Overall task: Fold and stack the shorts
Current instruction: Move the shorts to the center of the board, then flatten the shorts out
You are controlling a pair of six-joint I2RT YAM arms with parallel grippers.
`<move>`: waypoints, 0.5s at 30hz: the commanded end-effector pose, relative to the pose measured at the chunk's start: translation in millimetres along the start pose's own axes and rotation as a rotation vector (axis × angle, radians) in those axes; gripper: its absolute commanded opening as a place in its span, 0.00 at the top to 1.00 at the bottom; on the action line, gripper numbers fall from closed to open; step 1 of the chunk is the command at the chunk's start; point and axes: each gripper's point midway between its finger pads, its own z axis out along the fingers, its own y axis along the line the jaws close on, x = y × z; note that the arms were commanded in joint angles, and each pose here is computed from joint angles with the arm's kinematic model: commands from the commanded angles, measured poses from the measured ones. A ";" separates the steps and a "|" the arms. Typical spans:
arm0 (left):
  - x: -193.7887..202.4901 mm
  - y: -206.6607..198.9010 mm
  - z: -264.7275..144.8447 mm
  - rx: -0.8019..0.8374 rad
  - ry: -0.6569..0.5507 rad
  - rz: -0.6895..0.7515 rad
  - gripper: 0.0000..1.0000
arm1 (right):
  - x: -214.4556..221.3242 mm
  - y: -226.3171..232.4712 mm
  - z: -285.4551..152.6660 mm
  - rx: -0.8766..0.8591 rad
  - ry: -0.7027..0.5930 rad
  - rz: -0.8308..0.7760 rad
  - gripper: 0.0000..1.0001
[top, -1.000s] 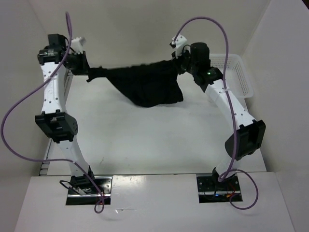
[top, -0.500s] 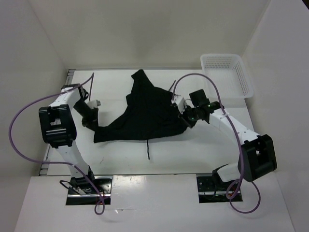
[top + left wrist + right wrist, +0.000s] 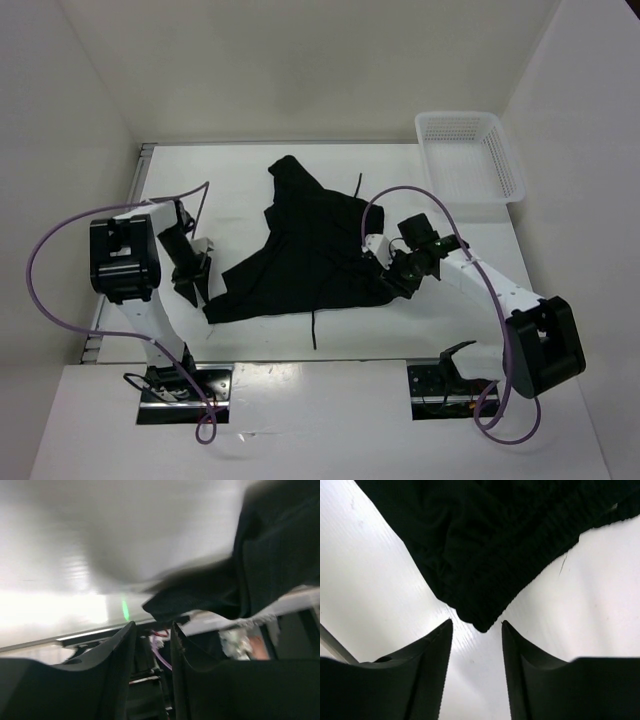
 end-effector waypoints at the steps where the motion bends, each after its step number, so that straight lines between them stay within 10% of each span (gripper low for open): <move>1: -22.5 13.2 -26.1 -0.128 -0.147 0.043 0.58 | 8.5 -5.0 -10.0 0.051 0.035 -0.052 0.48; 6: -78.6 -37.7 -88.2 -0.212 -0.477 0.246 0.54 | -1.9 -17.1 -24.1 0.086 0.047 -0.078 0.41; 15: -78.7 -37.9 0.3 -0.352 -0.264 0.350 0.50 | -78.4 -37.3 -44.7 0.096 -0.168 -0.010 0.40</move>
